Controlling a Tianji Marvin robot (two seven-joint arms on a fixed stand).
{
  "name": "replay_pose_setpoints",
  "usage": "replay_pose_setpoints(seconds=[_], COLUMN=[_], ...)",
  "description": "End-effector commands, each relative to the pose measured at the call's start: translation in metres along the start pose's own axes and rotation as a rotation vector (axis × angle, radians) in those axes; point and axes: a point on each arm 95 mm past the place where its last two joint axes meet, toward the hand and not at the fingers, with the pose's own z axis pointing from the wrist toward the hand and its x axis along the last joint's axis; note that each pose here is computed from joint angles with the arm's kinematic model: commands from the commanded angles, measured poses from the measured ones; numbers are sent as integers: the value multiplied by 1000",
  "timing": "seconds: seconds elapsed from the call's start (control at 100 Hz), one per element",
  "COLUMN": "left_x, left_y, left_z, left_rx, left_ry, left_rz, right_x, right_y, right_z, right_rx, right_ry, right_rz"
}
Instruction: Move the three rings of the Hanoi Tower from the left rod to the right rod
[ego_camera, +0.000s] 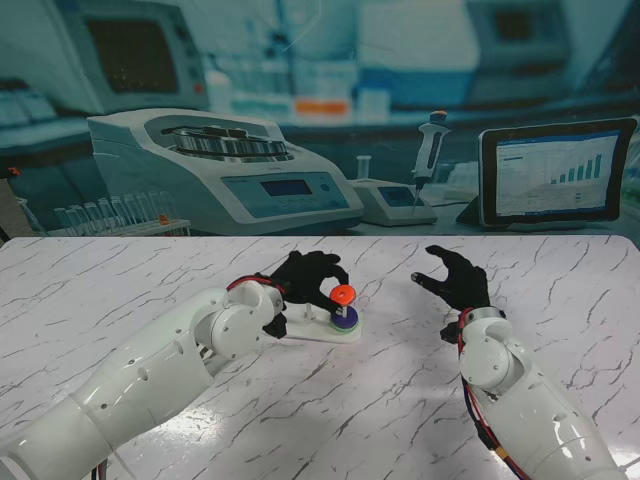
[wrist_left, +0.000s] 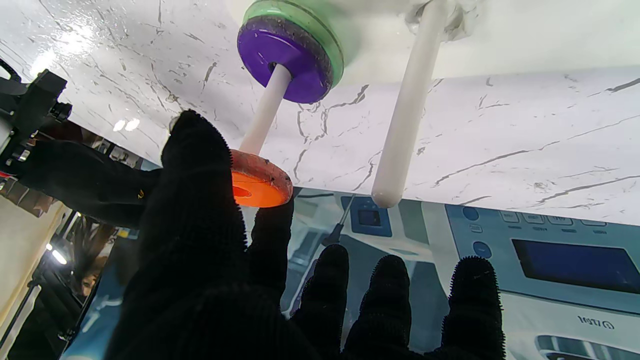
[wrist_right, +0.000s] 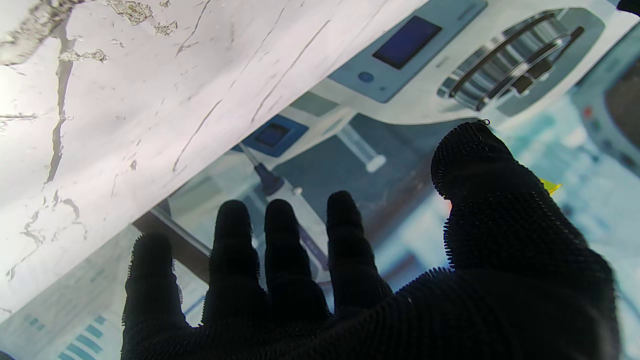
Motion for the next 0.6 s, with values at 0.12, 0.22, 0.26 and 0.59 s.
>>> replay_pose_setpoints(seconds=[0.12,0.22,0.26,0.59], left_x=[5,4,4,1], left_y=[1,2,2,7], left_z=[3,4,4,8], left_rx=[-18,-21,-23,-50], left_ry=[22,20,19,12], left_rz=[3,7,7,15], right_x=[3,3,3,3], right_y=[-5,-5,-5,-4], right_z=[-2,-2,-2,-1], right_rx=[4,4,4,2], right_ry=[3,3,3,4], right_rz=[12,12,12,11])
